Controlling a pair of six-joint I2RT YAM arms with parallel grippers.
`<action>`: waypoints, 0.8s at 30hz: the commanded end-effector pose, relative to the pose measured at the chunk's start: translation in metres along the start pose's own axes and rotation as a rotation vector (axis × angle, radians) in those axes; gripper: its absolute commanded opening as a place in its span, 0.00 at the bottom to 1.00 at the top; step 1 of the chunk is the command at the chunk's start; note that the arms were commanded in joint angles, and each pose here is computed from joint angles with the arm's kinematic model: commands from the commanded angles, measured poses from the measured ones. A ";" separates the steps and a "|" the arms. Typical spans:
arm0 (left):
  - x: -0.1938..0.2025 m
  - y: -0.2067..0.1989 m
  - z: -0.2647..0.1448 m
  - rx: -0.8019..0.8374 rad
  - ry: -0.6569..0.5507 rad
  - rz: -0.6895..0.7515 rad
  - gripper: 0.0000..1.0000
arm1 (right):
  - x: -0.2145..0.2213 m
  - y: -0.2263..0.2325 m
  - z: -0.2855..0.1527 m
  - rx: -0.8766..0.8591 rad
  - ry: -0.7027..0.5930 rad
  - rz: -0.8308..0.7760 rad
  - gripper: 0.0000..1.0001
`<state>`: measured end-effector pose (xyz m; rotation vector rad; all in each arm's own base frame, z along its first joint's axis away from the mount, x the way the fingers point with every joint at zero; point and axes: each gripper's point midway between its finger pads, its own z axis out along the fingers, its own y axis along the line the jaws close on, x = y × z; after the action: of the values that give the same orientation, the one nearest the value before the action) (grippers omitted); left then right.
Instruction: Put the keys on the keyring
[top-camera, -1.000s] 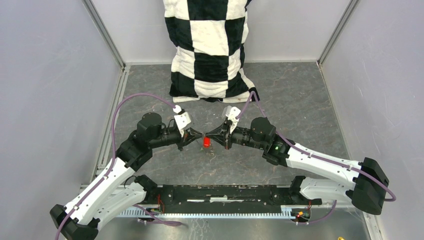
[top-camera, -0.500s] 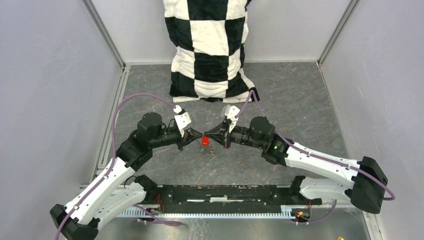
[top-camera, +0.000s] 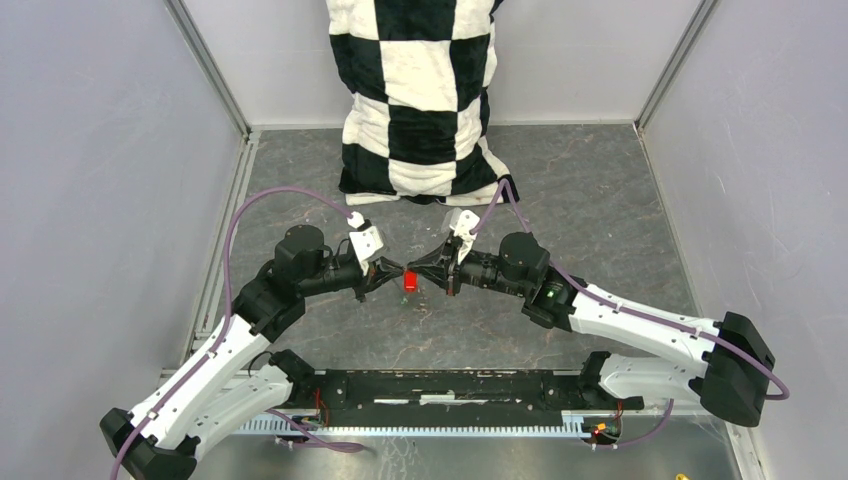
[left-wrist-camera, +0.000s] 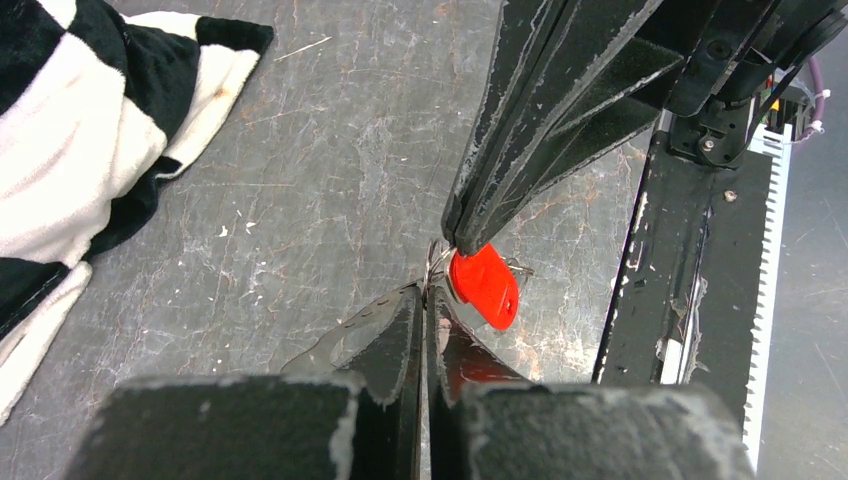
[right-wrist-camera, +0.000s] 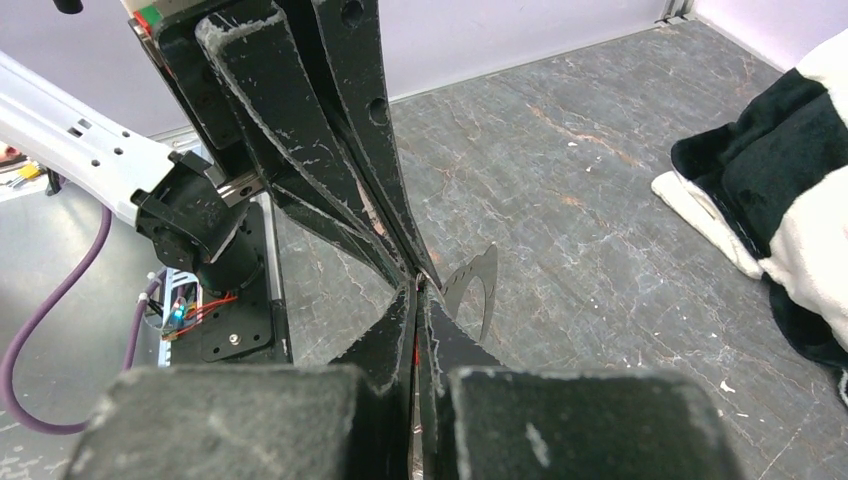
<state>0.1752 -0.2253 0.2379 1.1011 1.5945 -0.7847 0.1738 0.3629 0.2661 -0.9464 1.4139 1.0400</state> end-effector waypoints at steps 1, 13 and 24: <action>-0.011 -0.005 -0.001 0.034 -0.049 0.078 0.02 | -0.038 0.001 0.005 0.003 -0.105 -0.012 0.01; -0.013 -0.005 -0.004 0.031 -0.059 0.103 0.02 | -0.030 -0.005 0.005 0.038 -0.070 -0.007 0.01; -0.015 -0.004 -0.004 0.027 -0.063 0.107 0.02 | -0.022 -0.014 -0.001 0.088 -0.047 -0.008 0.00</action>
<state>0.1711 -0.2246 0.2361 1.1322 1.5668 -0.7827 0.1831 0.3614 0.2641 -0.9004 1.4493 1.0058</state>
